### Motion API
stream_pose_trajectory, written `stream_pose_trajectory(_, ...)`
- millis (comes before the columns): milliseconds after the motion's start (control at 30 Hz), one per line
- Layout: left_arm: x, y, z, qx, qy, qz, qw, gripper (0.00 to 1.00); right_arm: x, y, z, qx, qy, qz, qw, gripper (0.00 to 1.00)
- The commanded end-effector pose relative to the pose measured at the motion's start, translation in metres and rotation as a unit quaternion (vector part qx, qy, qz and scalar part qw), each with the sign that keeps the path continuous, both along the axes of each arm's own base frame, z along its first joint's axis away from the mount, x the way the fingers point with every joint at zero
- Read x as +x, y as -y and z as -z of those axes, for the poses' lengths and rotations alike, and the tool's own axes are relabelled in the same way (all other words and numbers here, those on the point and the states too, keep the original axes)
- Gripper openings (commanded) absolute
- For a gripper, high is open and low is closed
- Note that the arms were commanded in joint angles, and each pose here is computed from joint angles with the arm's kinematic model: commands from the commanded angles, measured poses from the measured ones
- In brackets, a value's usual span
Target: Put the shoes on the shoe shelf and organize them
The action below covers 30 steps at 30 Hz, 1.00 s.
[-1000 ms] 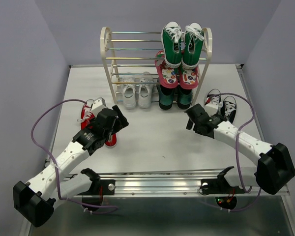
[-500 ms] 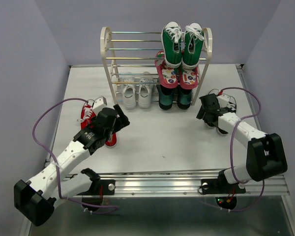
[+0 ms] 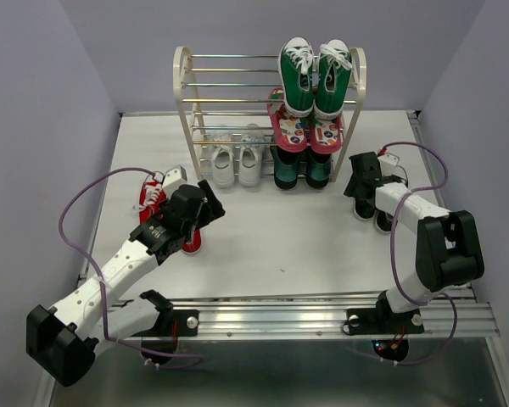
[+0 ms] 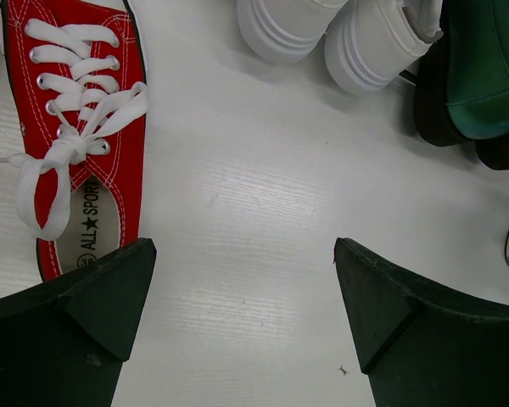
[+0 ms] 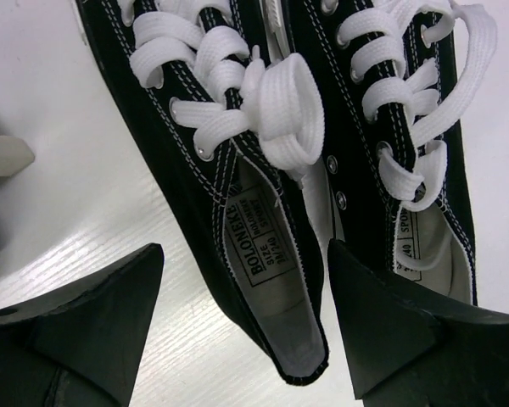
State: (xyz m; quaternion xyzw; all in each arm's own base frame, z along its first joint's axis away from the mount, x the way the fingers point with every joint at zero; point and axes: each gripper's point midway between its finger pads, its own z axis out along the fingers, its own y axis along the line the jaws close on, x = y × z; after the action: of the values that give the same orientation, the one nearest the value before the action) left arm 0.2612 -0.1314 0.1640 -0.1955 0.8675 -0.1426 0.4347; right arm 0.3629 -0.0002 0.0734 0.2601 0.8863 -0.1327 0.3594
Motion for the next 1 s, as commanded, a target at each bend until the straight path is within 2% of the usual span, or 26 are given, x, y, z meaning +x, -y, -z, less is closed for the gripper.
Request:
stream_pose_trajectory(0,0.007,0.0,-0.012,0.0,0.021,-0.001,1.0,0.99,0.005,0.006,-0.002,-0.004,0.018,0.012,1.0,0.83)
stream_pose_trajectory(67,0.008,0.001,-0.013,-0.001,0.022,0.0,1.0,0.99,-0.001,0.011,0.002,-0.005,0.014,0.021,1.0,0.82)
stream_pose_trajectory(100,0.008,0.001,-0.013,-0.001,0.022,-0.001,1.0,0.99,-0.002,0.012,0.004,-0.006,0.012,0.023,1.0,0.72)
stream_pose_trajectory(167,0.007,0.001,-0.013,-0.001,0.022,0.0,1.0,0.99,-0.003,0.012,0.007,-0.008,0.008,0.024,1.0,0.63)
stream_pose_trajectory(200,0.007,0.001,-0.013,-0.001,0.022,0.0,1.0,0.99,-0.002,0.012,0.007,-0.008,0.008,0.024,1.0,0.46)
stream_pose_trajectory(400,0.006,0.001,-0.015,-0.005,0.025,0.0,1.0,0.99,-0.005,0.008,0.001,0.005,0.019,0.013,1.0,0.01)
stream_pose_trajectory(500,0.005,0.001,-0.017,-0.008,0.029,0.001,1.0,0.99,-0.01,0.001,-0.004,0.028,0.027,-0.001,0.999,0.01)
stream_pose_trajectory(633,0.006,0.004,-0.018,-0.013,0.032,0.01,0.999,0.99,-0.031,-0.038,-0.008,0.106,0.028,-0.068,0.992,0.01)
stream_pose_trajectory(833,0.005,0.007,-0.013,-0.008,0.023,0.022,0.999,0.99,-0.098,-0.126,0.003,0.127,-0.026,-0.145,0.981,0.01)
stream_pose_trajectory(967,0.003,0.007,-0.012,-0.003,0.021,0.027,0.999,0.99,-0.132,-0.19,0.012,0.184,-0.042,-0.166,0.968,0.01)
